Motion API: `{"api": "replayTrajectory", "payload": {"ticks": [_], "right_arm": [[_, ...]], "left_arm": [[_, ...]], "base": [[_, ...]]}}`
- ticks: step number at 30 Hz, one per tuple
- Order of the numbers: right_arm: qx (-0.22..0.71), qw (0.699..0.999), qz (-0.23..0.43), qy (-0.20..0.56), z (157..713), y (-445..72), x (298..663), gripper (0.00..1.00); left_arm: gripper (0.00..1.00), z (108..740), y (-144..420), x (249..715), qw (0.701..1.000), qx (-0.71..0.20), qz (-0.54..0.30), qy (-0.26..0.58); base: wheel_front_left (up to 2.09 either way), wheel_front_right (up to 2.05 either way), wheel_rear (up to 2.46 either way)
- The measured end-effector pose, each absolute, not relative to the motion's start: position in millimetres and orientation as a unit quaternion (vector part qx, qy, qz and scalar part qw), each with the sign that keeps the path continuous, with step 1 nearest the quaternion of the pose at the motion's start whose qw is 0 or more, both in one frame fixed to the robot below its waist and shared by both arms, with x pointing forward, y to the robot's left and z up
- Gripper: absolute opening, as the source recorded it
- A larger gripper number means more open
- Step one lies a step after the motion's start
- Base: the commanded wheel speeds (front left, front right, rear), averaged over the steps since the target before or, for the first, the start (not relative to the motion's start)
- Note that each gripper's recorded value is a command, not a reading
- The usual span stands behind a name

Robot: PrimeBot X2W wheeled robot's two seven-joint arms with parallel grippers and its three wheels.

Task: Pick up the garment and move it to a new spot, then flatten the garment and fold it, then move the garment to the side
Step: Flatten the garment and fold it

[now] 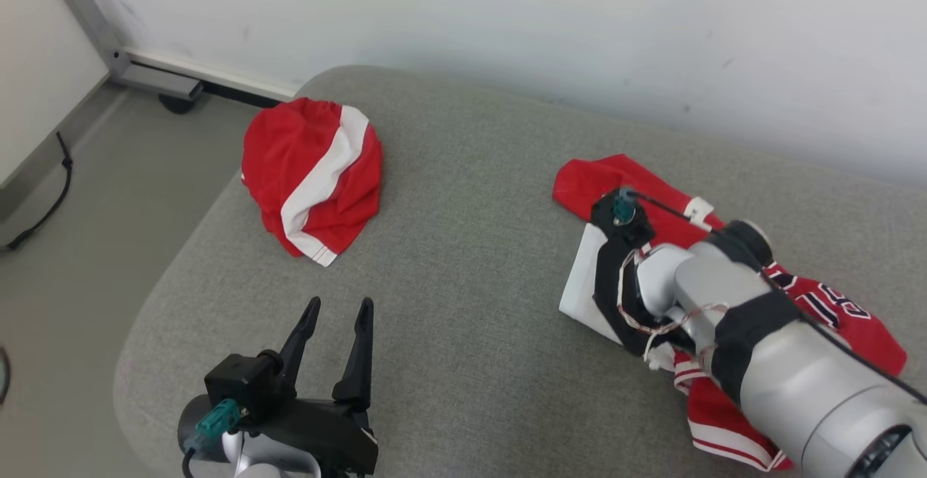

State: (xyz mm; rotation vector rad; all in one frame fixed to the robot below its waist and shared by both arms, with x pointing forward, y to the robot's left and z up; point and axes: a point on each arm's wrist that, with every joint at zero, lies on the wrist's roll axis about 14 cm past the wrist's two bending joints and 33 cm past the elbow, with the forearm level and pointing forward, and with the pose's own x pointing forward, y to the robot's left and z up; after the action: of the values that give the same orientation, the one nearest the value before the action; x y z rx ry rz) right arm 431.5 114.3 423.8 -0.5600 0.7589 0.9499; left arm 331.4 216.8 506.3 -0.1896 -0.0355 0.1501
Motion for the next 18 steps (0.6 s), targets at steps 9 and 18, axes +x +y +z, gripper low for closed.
{"api": "replayTrajectory", "payload": {"ticks": [9,18], "right_arm": [[-0.29,0.751,0.428,0.41,406.5,114.8,439.5,1.0],[-0.299,0.722,0.417,0.464,389.6,112.7,440.1,1.0]], "left_arm": [[1.0,496.3,222.4,333.8,0.99,-0.101,0.094,-0.002],[1.0,488.4,226.3,334.6,0.989,-0.103,0.108,0.011]], "base": [[0.0,0.0,0.0],[0.0,0.0,0.0]]}}
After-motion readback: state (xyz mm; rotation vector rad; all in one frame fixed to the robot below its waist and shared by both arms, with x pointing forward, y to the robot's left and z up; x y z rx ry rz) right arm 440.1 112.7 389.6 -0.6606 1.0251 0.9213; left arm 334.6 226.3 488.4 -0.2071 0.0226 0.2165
